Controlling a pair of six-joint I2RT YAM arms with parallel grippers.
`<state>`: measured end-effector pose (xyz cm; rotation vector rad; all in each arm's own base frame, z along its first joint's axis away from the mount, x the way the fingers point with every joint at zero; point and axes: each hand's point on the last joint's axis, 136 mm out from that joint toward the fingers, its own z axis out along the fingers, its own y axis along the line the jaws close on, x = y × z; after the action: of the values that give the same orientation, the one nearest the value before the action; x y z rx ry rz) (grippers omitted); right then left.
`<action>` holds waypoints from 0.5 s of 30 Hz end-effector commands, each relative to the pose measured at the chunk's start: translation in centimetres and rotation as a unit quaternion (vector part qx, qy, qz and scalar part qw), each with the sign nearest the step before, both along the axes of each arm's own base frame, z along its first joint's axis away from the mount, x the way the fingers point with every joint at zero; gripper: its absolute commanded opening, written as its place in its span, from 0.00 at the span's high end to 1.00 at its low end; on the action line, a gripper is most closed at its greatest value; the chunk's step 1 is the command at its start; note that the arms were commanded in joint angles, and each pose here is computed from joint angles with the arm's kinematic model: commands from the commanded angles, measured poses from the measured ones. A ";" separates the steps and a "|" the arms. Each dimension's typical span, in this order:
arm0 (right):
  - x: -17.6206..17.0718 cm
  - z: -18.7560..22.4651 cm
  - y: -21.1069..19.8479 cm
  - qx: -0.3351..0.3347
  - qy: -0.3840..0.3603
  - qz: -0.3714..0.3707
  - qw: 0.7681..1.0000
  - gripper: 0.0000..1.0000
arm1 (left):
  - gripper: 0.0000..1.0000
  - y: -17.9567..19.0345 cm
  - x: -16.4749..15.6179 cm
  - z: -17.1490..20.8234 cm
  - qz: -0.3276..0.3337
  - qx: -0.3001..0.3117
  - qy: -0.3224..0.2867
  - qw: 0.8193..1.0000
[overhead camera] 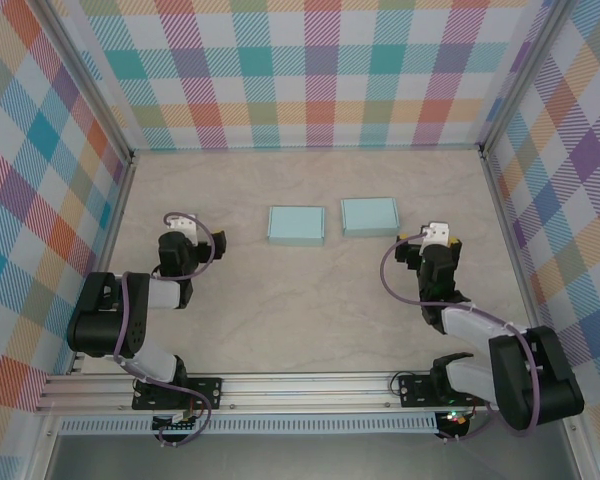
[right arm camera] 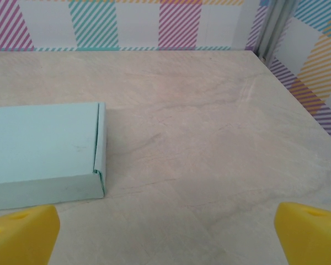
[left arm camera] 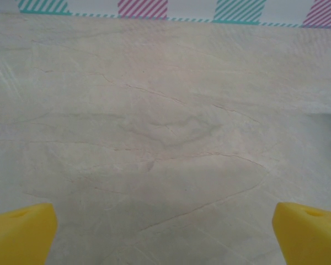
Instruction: Fold the paper box
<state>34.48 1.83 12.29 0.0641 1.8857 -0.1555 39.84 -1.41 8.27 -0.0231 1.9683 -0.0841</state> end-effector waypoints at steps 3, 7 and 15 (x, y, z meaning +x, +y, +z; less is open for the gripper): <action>2.0 0.9 1.1 -0.007 -0.042 0.055 0.998 0.00 | 0.00 -0.8 0.0 -0.4 -0.018 -0.018 0.012 1.000; 3.1 0.1 1.2 0.000 -0.038 0.067 0.997 0.00 | 0.00 -0.9 0.0 -0.4 -0.019 -0.017 0.012 1.000; 3.7 -1.2 1.2 0.011 -0.025 0.080 0.996 0.00 | 0.00 -0.8 0.0 -0.4 -0.018 -0.016 0.012 1.000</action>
<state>36.90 2.66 9.06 -0.0525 1.9161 -0.0603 39.52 -1.93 7.60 -0.0151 1.9987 -0.1203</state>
